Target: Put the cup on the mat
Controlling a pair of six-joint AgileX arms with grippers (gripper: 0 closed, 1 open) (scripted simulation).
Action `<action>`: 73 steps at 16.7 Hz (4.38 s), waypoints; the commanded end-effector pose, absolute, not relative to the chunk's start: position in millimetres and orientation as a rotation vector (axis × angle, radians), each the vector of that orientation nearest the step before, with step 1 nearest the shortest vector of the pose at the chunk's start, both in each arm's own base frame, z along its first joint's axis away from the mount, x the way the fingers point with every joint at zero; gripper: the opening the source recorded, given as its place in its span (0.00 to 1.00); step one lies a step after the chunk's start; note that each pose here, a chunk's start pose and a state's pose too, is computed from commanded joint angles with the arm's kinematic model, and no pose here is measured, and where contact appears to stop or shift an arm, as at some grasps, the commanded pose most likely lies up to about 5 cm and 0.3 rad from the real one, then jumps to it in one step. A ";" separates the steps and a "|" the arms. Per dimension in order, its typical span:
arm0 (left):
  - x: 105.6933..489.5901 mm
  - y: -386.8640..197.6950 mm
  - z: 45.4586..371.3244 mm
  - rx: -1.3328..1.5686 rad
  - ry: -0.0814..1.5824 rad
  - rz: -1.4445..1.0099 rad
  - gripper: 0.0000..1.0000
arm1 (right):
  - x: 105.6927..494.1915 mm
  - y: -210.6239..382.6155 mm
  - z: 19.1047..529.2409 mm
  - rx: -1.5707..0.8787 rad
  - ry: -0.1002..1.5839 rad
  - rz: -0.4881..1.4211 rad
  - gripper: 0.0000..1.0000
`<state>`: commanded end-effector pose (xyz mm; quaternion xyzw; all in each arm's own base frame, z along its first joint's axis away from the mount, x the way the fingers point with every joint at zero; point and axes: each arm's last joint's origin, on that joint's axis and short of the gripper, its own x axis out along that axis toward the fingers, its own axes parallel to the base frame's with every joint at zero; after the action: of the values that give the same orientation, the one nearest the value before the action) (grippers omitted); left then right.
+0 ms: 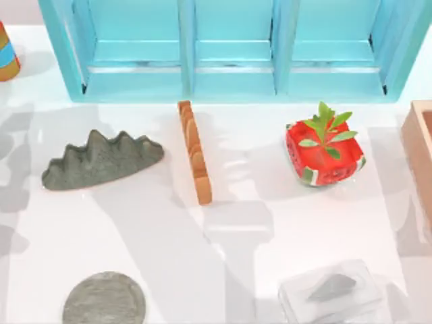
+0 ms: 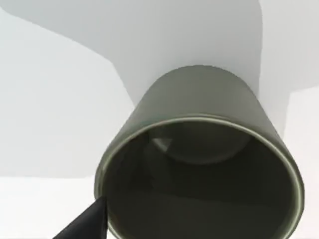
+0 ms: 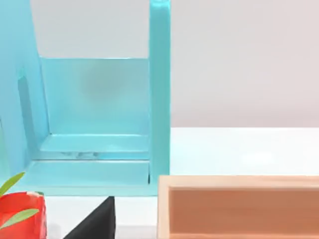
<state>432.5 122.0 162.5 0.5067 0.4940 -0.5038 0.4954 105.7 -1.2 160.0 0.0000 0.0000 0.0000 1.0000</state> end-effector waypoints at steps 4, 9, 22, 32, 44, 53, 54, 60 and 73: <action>427.4 117.2 139.5 1.225 1.199 -1.221 1.00 | 105.7 -1.2 160.0 0.000 0.000 0.000 1.00; 426.6 116.4 138.1 1.225 1.198 -1.222 1.00 | 105.7 -1.2 160.0 0.000 0.000 0.000 1.00; 426.6 116.4 138.1 1.225 1.198 -1.222 0.02 | 105.7 -1.2 160.0 0.000 0.000 0.000 1.00; 426.3 117.3 138.9 1.225 1.198 -1.220 0.00 | 105.7 -1.2 160.0 0.000 0.000 0.000 1.00; 416.8 -22.2 257.3 1.082 1.026 -0.809 0.00 | 105.7 -1.2 160.0 0.000 0.000 0.000 1.00; 358.5 -109.9 306.9 0.736 0.946 -0.641 0.00 | 105.7 -1.2 160.0 0.000 0.000 0.000 1.00; 351.5 -117.0 309.0 0.694 0.948 -0.628 0.00 | 105.7 -1.2 160.0 0.000 0.000 0.000 1.00; 311.1 -151.0 301.8 0.455 1.033 -0.563 0.00 | 105.7 -1.2 160.0 0.000 0.000 0.000 1.00; 225.8 -175.5 241.9 0.066 1.390 -0.283 0.00 | 105.7 -1.2 160.0 0.000 0.000 0.000 1.00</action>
<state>225.8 -175.5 241.9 0.0302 0.6381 -0.1297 0.7583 105.7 -1.2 160.0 0.0000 0.0000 0.0000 1.0000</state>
